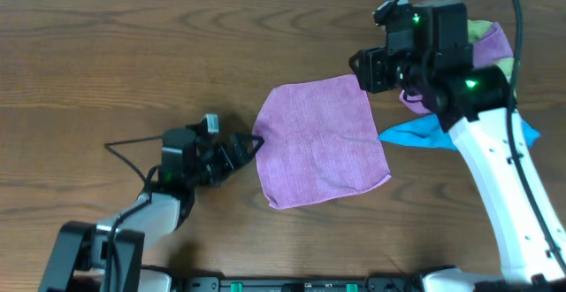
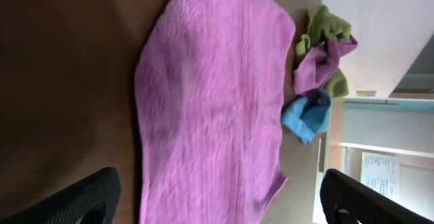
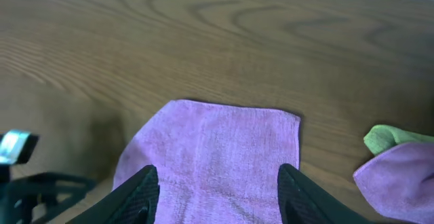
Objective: Fold the cloth
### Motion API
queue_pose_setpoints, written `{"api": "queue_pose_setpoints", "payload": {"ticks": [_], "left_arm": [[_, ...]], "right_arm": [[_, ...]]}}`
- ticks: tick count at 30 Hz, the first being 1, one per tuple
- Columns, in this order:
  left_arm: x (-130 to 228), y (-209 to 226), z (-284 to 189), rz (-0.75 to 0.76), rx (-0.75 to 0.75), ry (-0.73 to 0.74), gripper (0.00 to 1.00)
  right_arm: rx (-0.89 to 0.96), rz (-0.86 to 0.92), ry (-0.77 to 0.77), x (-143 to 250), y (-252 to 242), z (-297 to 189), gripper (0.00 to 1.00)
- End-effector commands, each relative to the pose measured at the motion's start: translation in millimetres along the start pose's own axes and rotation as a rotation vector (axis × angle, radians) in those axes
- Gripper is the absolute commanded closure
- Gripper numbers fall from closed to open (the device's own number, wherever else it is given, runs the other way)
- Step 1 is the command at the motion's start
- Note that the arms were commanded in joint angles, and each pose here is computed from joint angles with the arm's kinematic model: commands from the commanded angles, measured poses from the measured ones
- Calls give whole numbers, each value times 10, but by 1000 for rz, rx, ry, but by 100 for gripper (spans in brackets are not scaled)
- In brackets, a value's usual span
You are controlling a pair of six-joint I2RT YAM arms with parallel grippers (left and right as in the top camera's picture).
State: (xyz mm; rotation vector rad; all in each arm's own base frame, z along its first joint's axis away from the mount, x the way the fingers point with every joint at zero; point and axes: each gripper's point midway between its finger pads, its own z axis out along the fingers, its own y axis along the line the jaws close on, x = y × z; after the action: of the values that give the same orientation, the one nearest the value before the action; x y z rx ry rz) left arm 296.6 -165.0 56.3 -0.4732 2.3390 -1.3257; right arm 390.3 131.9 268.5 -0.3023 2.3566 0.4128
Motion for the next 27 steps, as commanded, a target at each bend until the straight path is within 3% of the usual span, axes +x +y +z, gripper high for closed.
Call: {"api": "queue_pose_setpoints", "payload": {"ticks": [1,9,18,24,27], "left_arm": [[-45,-17,105,3,-7,12,5],[10,19,331,-11,-34,63,5],[-159,203,553,-94,-106,31,5],[-377,82,838,-104,-44,46,5],[-587,7,912,-16,-33,6,5]], "right_arm": [[-20,-18,-47,-96,73,-186,43],[-21,-23,-67,-124,93,-268,42],[-21,-24,-69,-129,94,-268,42],[-21,-24,-69,-129,93,-268,42],[-21,-23,-68,-125,94,-268,41]]}}
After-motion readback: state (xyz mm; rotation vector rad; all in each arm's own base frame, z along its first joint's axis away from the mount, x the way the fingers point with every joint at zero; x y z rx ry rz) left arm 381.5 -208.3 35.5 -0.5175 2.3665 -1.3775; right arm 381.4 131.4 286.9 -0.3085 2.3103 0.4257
